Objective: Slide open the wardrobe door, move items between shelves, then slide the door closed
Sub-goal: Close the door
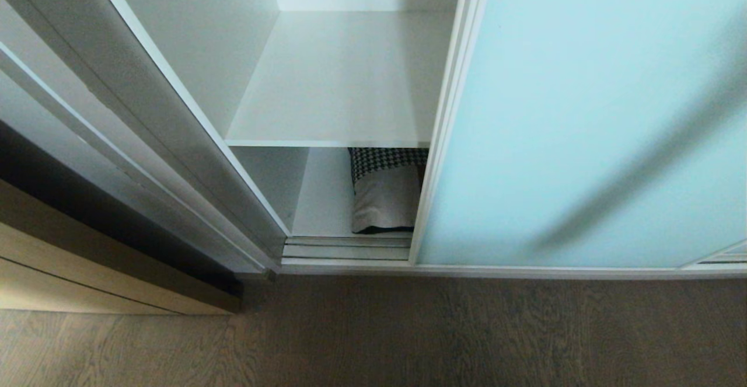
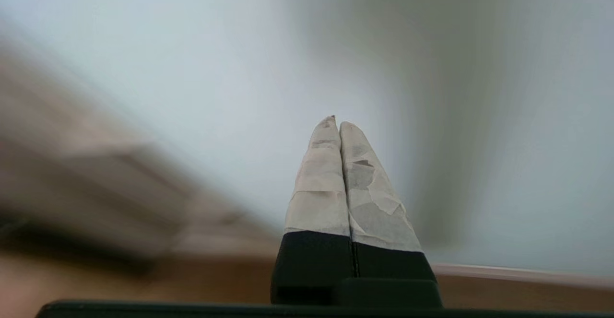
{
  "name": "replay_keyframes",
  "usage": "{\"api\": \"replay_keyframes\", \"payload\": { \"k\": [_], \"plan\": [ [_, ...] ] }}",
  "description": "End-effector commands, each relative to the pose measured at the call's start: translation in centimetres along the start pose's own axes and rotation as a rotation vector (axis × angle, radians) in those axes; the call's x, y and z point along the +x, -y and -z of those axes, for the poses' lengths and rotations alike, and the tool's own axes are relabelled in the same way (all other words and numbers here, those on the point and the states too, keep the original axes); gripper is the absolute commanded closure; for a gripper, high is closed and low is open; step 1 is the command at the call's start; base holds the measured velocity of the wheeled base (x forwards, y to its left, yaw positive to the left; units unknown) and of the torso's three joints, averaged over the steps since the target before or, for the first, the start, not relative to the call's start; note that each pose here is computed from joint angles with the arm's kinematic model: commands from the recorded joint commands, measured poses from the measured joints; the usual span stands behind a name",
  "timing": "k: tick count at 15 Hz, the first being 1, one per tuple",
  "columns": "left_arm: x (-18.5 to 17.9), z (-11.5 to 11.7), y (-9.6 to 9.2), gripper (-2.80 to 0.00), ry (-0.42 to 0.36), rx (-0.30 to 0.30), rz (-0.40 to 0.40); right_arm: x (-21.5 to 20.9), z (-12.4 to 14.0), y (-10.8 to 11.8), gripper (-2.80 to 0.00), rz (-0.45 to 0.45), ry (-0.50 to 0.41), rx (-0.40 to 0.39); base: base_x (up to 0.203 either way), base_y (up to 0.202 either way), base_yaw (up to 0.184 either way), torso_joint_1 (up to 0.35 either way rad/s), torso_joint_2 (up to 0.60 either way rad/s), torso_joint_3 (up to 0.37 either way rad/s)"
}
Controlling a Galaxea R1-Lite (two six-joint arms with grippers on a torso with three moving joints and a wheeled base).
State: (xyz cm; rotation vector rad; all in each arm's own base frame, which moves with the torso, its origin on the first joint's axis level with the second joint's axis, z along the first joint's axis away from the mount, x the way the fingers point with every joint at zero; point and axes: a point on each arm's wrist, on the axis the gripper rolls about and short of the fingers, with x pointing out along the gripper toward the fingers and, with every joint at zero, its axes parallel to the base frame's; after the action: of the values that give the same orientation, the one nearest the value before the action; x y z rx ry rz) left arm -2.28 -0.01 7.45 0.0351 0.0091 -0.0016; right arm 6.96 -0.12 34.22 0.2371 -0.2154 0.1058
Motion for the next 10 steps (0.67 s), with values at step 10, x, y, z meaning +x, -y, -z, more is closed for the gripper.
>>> {"api": "replay_keyframes", "payload": {
  "k": [10],
  "plan": [
    [0.0,0.0,0.0,0.0,-0.003,0.0,-0.001,1.3,0.2,7.6,0.0,0.556,0.1,-0.133,0.0,0.0,0.0,0.0,0.0,0.0]
  ]
}}
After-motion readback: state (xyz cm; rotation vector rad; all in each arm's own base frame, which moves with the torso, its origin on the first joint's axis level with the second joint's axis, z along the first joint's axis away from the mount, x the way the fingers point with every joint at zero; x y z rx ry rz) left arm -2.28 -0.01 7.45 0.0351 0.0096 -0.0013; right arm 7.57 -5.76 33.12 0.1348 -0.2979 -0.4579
